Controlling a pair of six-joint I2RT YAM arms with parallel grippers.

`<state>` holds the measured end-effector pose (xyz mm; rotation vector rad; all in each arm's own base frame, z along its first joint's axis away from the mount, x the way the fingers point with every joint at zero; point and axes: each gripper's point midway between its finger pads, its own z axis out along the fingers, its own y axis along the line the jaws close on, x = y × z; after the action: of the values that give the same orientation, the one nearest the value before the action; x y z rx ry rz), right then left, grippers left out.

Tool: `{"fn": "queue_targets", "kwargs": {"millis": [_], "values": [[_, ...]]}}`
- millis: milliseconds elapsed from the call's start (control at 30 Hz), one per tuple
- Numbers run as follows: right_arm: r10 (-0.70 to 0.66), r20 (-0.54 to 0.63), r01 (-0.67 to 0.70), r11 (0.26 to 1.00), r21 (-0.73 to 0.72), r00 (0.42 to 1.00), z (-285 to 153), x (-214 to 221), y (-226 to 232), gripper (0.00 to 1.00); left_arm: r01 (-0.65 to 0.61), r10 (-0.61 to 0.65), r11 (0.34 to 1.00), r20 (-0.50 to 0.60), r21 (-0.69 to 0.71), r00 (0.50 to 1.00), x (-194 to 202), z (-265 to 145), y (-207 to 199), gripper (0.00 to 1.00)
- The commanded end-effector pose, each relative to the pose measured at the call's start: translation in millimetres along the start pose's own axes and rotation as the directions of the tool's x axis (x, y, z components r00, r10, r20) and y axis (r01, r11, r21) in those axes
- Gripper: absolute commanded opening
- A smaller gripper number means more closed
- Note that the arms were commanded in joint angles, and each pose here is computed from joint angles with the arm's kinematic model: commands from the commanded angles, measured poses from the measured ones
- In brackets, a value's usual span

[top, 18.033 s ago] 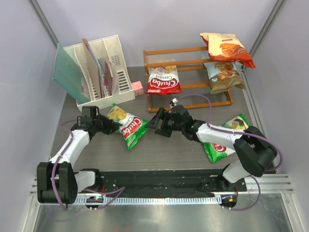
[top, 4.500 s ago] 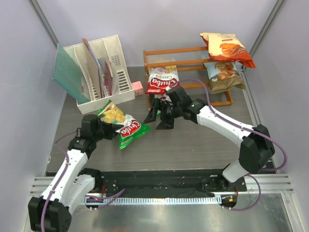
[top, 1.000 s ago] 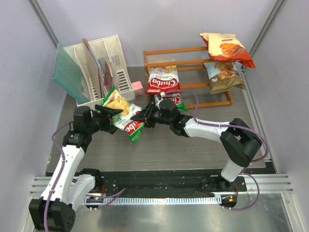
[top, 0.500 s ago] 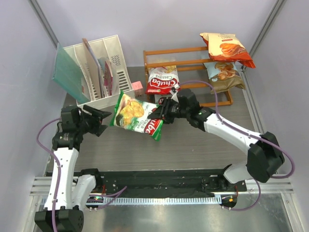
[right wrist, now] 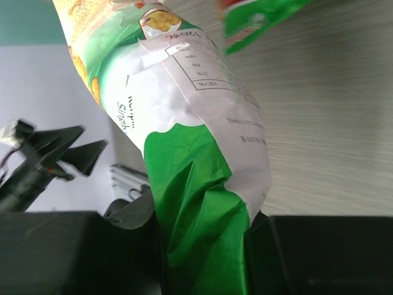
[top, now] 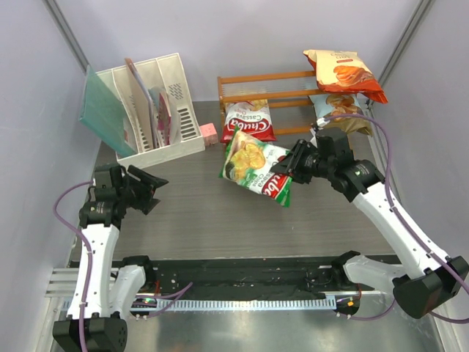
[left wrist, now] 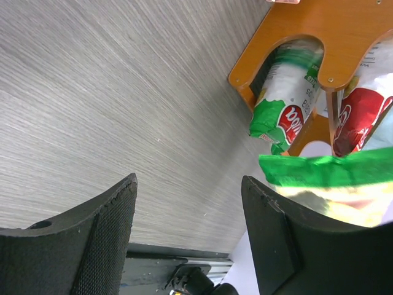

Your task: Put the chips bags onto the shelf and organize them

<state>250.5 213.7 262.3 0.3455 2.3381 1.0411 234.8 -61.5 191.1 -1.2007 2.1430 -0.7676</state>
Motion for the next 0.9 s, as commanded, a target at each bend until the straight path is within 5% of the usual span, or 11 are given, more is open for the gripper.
{"fn": "queue_targets", "kwargs": {"millis": [0,133,500,867], "values": [[-0.016,0.080,-0.001,0.977,0.214,0.997,-28.5,-16.6,-43.1,0.01,-0.023,0.023,1.000,0.005,0.015,1.000,-1.8,-1.7,-2.8,0.68],[0.063,0.229,-0.111,0.973,0.201,0.971,-58.4,-34.8,-55.6,0.01,-0.045,0.044,0.999,0.017,0.026,0.999,-6.9,-6.7,-12.0,0.68],[0.116,0.206,-0.180,0.928,0.325,0.972,-74.3,-18.9,-95.0,0.01,-0.012,0.012,0.999,-0.002,0.041,1.000,-5.7,2.7,-13.8,0.67],[0.253,0.398,-0.426,0.790,0.441,0.882,-92.5,-9.4,-142.9,0.01,-0.011,0.012,0.999,-0.012,0.035,1.000,-1.8,3.5,-8.8,0.67]]}}
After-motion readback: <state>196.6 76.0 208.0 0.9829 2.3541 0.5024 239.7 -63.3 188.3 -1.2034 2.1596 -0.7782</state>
